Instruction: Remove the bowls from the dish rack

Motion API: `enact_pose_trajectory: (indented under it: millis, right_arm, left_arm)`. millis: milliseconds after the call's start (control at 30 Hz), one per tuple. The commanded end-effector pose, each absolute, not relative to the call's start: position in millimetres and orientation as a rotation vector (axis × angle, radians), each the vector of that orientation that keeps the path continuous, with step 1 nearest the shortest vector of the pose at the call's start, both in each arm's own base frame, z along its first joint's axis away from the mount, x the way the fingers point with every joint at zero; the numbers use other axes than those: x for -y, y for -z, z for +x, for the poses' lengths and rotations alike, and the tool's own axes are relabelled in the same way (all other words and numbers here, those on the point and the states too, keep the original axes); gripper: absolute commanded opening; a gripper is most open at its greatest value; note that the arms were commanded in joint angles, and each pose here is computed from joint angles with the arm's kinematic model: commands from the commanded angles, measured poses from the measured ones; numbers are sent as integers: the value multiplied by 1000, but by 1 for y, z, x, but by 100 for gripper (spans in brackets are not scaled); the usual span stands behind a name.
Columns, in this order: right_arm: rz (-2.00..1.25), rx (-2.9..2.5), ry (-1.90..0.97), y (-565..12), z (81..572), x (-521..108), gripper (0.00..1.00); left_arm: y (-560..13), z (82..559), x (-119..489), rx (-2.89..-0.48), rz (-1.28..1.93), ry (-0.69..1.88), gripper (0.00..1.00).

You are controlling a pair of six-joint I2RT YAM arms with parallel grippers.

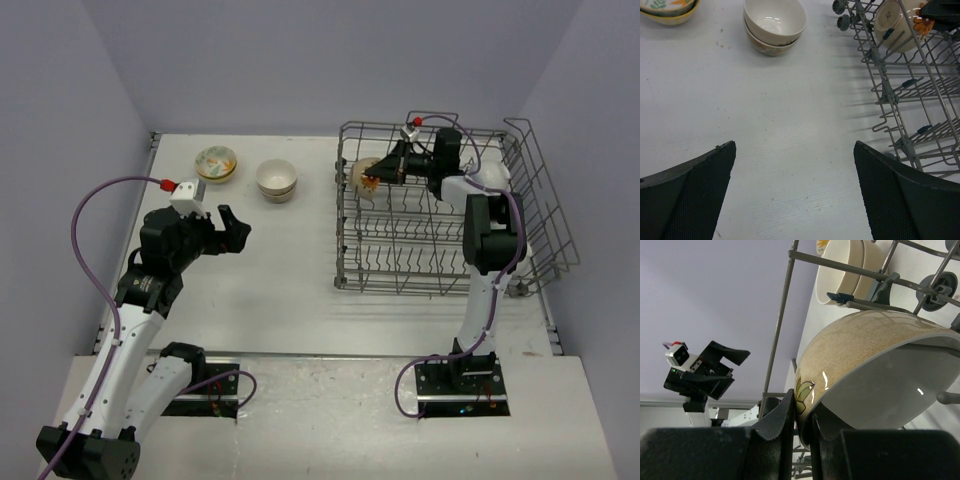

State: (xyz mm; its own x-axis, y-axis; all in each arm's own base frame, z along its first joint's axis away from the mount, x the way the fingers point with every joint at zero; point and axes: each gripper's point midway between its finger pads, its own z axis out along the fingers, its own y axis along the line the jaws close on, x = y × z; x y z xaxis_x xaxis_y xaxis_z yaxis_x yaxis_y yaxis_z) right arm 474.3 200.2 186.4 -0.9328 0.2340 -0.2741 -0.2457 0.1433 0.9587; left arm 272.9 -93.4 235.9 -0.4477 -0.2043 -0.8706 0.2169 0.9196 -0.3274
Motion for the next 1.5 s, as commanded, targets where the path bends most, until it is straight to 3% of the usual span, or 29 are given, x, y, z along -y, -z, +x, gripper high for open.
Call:
enact_pose_trajectory:
  millis: [0, 233, 333, 500, 1000, 1233, 1467]
  right_arm:
    - [-482, -1831, -1764, -282, 446, -198, 0]
    - [-494, -1864, -1638, -257, 462, -196, 0]
    - [-461, -1874, -1724, -255, 458, -195, 0]
    - [-481, -1758, -1836, -271, 451, -192, 0]
    - [-540, -1724, -1819, -295, 444, -189, 0]
    - [-607, -1713, -1771, -324, 414, -189, 0]
    - [-637, -1811, -1279, -336, 416, -207, 0]
  left_arm:
    - [-244, 274, 94, -1942, 40, 475, 100]
    - [-243, 275, 94, -1946, 38, 473, 100]
    - [-242, 275, 94, -1948, 38, 473, 100]
    - [-242, 275, 94, -1950, 38, 473, 100]
    - [-243, 275, 93, -1945, 36, 470, 100]
    - [-250, 281, 94, -1946, 1, 482, 100]
    - [-305, 304, 97, -1877, -71, 514, 100]
